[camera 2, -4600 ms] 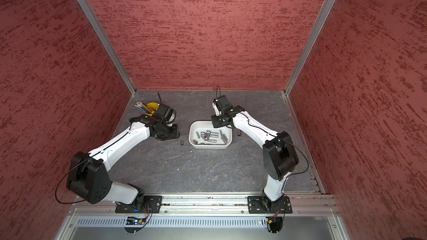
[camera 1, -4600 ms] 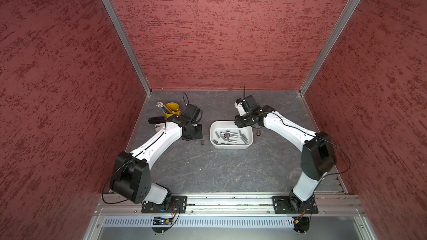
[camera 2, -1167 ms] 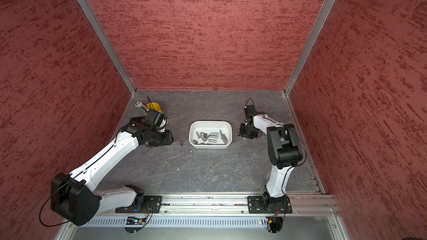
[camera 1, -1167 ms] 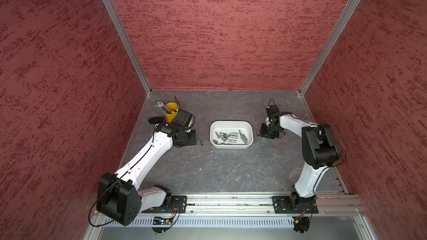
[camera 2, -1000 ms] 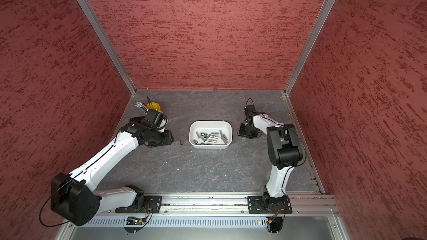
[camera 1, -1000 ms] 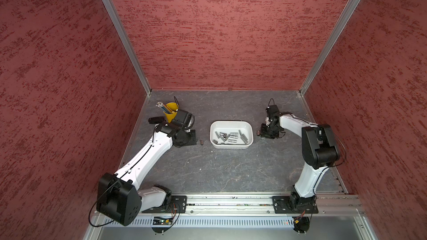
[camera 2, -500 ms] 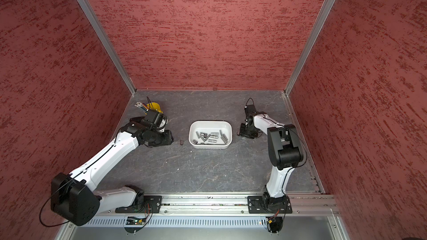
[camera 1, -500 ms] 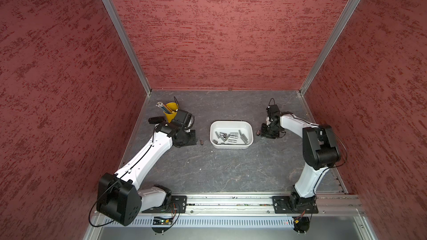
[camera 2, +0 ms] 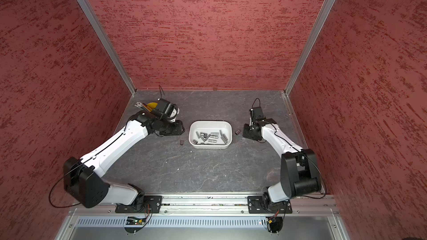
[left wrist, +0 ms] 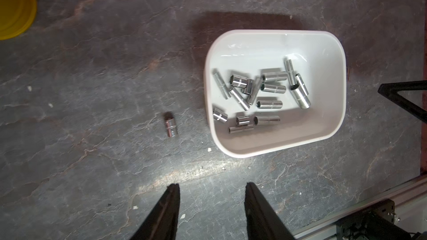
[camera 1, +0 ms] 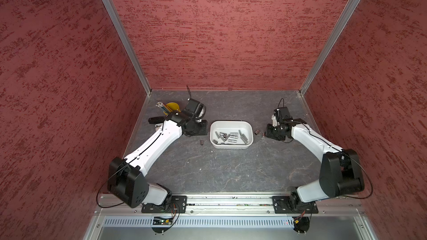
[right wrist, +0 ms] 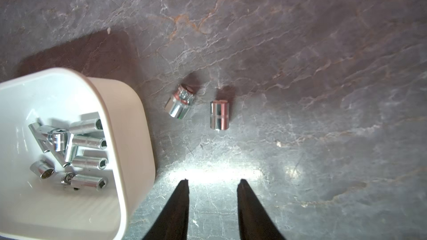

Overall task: Take out the socket from the storage box
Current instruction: Place the socket head at the center of the board, then pick up the socket head from the storage box.

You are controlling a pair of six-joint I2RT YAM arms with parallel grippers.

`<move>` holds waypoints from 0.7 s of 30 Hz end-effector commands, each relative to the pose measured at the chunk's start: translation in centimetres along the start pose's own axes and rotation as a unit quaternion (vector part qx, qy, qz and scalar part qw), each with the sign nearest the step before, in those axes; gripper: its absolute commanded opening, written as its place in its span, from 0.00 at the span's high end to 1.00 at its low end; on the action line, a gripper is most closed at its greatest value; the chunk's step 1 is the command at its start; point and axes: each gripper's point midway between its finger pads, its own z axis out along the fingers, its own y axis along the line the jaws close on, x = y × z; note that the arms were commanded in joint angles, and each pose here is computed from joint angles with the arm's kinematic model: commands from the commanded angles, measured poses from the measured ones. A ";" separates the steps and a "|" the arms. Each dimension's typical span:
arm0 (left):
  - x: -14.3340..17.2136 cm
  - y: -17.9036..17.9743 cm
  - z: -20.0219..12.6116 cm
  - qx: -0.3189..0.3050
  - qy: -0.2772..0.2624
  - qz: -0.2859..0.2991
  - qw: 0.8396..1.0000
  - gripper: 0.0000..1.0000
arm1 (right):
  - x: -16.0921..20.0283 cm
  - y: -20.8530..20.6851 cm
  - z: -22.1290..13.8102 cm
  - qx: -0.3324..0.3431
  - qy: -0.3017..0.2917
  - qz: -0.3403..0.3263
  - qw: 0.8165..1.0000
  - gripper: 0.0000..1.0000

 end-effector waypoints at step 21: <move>-2.4 -2.9 15.9 -0.062 0.123 0.135 0.981 0.61 | 2.3 1.0 -0.7 -0.028 -0.059 -0.029 0.997 0.63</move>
